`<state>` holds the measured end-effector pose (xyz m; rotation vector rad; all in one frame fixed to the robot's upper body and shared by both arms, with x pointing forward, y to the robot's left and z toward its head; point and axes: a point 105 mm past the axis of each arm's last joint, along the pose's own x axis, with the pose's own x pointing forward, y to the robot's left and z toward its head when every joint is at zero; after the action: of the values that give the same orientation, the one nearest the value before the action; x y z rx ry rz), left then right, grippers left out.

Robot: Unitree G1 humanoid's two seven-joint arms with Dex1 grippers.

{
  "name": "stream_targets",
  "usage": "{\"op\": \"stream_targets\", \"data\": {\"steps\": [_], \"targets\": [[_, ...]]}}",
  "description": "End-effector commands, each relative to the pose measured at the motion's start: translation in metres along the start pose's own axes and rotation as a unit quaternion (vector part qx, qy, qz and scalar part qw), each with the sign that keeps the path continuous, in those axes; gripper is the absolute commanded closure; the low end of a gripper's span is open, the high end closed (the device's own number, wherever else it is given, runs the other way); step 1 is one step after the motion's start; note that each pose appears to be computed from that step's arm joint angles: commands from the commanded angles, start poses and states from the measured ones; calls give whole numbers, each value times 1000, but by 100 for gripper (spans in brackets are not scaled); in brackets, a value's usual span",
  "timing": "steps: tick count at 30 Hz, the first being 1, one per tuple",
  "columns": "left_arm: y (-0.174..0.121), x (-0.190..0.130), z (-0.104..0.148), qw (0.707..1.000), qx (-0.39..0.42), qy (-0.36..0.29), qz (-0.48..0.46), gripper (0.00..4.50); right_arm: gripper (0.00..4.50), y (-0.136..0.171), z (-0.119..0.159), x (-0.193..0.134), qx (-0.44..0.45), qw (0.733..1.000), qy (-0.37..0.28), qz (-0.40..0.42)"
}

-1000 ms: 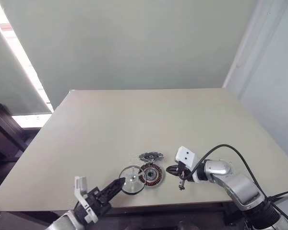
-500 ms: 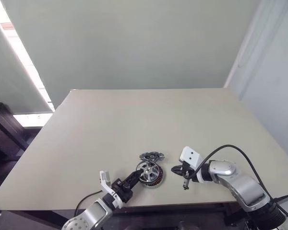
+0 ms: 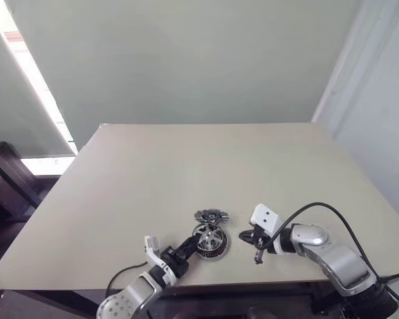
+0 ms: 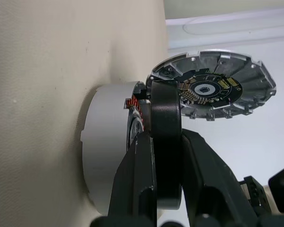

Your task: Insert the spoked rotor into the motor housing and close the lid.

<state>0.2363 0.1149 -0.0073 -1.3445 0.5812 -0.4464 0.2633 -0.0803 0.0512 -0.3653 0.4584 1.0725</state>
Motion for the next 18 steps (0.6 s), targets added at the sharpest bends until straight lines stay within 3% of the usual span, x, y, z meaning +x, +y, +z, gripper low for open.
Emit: {"op": "stream_targets", "data": {"steps": [1,18], "targets": [[2,-3,-7,1000,-3,14,6,416,450,-7,16,-6,-19,999,-23,-17],[10,2,0,999,32,-3,43,416,450,-5,20,-3,-19,999,-34,-17]]}}
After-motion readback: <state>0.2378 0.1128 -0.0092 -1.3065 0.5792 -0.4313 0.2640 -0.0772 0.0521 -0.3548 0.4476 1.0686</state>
